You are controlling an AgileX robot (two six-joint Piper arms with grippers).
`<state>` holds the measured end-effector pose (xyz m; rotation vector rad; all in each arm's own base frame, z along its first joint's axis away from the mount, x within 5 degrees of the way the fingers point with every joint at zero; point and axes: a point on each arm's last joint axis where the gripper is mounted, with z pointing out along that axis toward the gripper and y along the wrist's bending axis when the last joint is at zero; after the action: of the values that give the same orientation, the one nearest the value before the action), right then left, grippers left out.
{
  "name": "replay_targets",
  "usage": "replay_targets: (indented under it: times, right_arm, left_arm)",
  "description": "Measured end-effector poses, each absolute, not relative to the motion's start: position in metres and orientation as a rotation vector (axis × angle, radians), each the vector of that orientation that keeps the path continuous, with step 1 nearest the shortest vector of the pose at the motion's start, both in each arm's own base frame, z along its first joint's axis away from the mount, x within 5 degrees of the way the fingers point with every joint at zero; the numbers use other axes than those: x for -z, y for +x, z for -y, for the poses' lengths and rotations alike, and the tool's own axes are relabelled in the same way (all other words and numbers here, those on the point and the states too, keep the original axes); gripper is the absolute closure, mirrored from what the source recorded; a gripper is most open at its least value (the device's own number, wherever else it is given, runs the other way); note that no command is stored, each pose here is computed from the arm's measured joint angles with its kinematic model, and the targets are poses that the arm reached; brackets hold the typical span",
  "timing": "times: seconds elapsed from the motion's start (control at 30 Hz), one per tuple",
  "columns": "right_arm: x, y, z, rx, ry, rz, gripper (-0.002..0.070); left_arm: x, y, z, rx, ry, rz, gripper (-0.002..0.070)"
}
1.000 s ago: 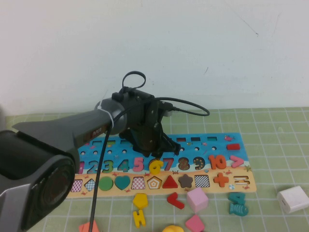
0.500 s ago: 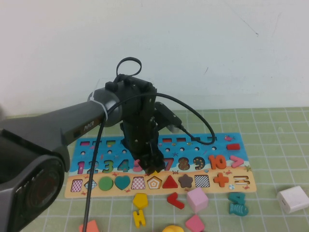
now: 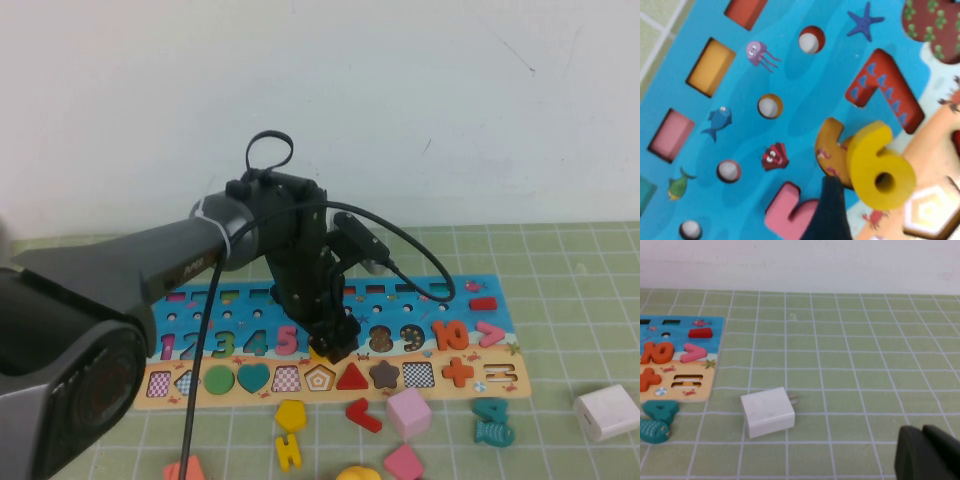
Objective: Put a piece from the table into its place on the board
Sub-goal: Place the "number 6" into the hole of the number 6
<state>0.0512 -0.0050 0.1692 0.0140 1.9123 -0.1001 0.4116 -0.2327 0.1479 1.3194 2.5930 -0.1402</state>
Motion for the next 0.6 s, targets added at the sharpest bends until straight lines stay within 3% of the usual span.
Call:
replay_targets:
  times: [0.47, 0.6]
  right_arm:
    - [-0.169, 0.051, 0.005, 0.1, 0.014, -1.912, 0.0678]
    - [-0.169, 0.051, 0.005, 0.1, 0.014, -1.912, 0.0678]
  left_arm:
    - [-0.124, 0.417, 0.235, 0.134, 1.313, -2.594, 0.0144]
    - [-0.119, 0.417, 0.235, 0.133, 1.317, -2.604, 0.0223]
